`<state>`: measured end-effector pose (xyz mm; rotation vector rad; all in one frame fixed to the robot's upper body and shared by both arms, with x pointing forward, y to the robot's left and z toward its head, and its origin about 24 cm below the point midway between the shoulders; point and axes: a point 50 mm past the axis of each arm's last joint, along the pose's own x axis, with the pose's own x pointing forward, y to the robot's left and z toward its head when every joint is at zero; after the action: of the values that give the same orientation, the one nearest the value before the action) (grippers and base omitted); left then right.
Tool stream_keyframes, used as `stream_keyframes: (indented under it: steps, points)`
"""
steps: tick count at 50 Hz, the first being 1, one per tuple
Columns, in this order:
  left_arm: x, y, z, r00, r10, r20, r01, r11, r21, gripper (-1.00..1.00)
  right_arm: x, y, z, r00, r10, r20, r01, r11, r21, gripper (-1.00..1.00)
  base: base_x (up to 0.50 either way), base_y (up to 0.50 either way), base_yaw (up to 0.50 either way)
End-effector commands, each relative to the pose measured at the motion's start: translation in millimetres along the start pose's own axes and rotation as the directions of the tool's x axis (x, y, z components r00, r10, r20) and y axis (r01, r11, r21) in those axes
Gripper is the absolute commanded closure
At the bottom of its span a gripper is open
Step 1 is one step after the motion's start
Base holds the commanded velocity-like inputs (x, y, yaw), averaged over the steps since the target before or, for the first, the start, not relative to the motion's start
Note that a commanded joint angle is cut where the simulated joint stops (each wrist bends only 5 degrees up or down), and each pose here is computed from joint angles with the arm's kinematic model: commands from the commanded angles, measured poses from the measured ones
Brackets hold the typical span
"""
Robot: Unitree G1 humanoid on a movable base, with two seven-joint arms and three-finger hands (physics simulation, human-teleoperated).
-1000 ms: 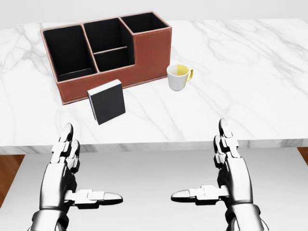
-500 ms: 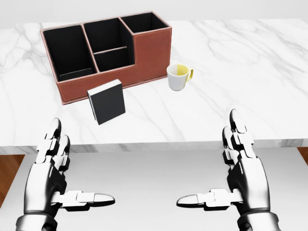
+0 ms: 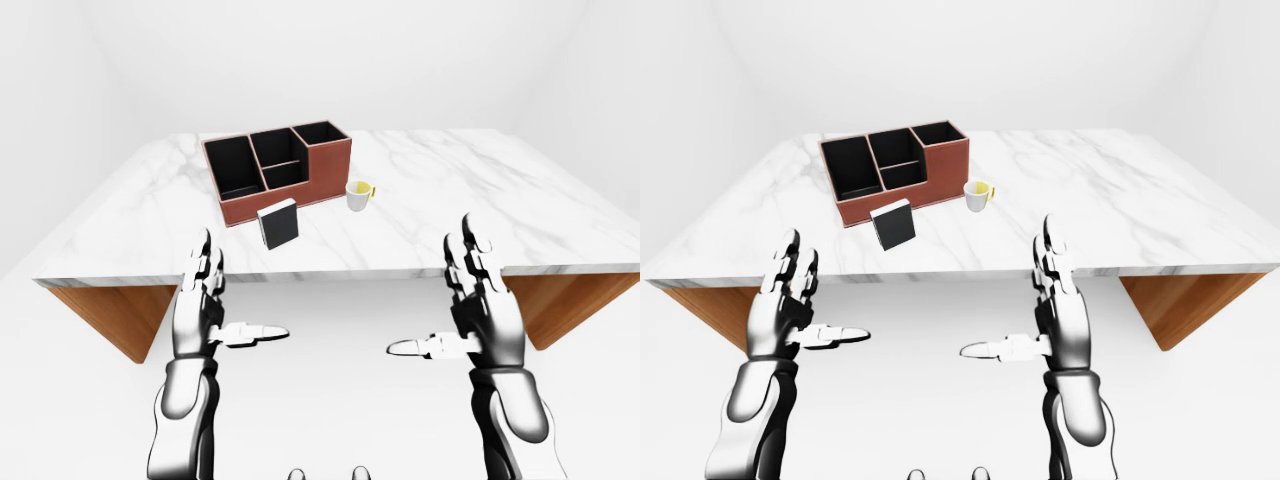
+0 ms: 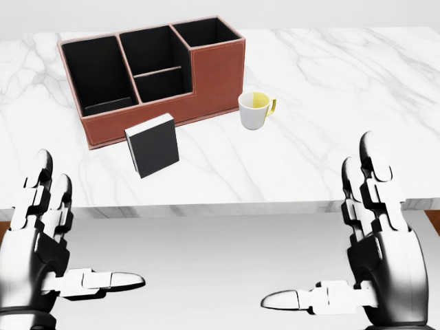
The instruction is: Pick up the book and place it in the front compartment of the caddy.
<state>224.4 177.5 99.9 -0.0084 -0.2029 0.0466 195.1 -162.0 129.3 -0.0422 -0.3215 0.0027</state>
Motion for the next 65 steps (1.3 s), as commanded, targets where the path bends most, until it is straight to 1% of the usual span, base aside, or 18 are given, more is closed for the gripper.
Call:
stream_keyframes:
  steps: [1, 7, 12, 18, 22, 25, 31, 44, 65]
  points:
    - [-4.5, 3, 13, 0.999, 0.008, 0.05, -0.008, 1.0, 0.001, -1.0, -10, 1, 26, 0.996, -0.004, 0.09, 0.005, 1.0, -0.016, -1.0, 0.0, 0.0, 0.0]
    - [-8.0, 5, 21, 0.996, 0.012, 0.084, -0.012, 1.0, 0.003, -1.0, -14, 2, 36, 0.993, 0.0, 0.122, 0.002, 1.0, -0.015, -1.0, 0.0, 0.0, 0.0]
    - [-10.3, 7, 28, 0.994, 0.017, 0.112, -0.018, 1.0, 0.001, -1.0, -20, 1, 49, 0.985, 0.004, 0.17, -0.004, 1.0, -0.001, -1.0, 0.0, 0.0, 0.0]
    - [-11.4, 4, 27, 0.994, 0.013, 0.107, -0.013, 1.0, 0.001, -1.0, -23, 0, 55, 0.981, 0.001, 0.194, -0.001, 1.0, 0.003, -1.0, 0.0, 0.0, 0.0]
    - [-14.0, 4, 33, 0.991, 0.012, 0.13, -0.013, 1.0, 0.004, -1.0, -25, -2, 63, 0.974, -0.009, 0.227, 0.006, 1.0, 0.011, -1.0, 0.0, 0.0, 0.0]
    - [-14.9, 4, 34, 0.991, 0.011, 0.134, -0.012, 1.0, 0.004, -1.0, -25, -2, 61, 0.976, -0.007, 0.218, 0.003, 1.0, 0.017, -1.0, 0.14, 0.0, 0.0]
    - [-14.8, 2, 30, 0.993, 0.007, 0.115, -0.008, 1.0, 0.008, -1.0, -26, -2, 61, 0.977, 0.0, 0.215, -0.005, 1.0, 0.022, -1.0, 0.46, -0.01, 0.0]
    - [-16.9, 3, 37, 0.99, 0.007, 0.143, -0.009, 1.0, 0.008, -1.0, -26, -2, 61, 0.976, -0.002, 0.218, -0.003, 1.0, 0.026, -1.0, 0.5, -0.02, 0.0]
    - [-17.5, 3, 37, 0.99, 0.008, 0.142, -0.01, 1.0, 0.011, -1.0, -26, 1, 60, 0.978, 0.01, 0.208, -0.014, 1.0, 0.017, -1.0, 0.5, -0.06, 0.0]
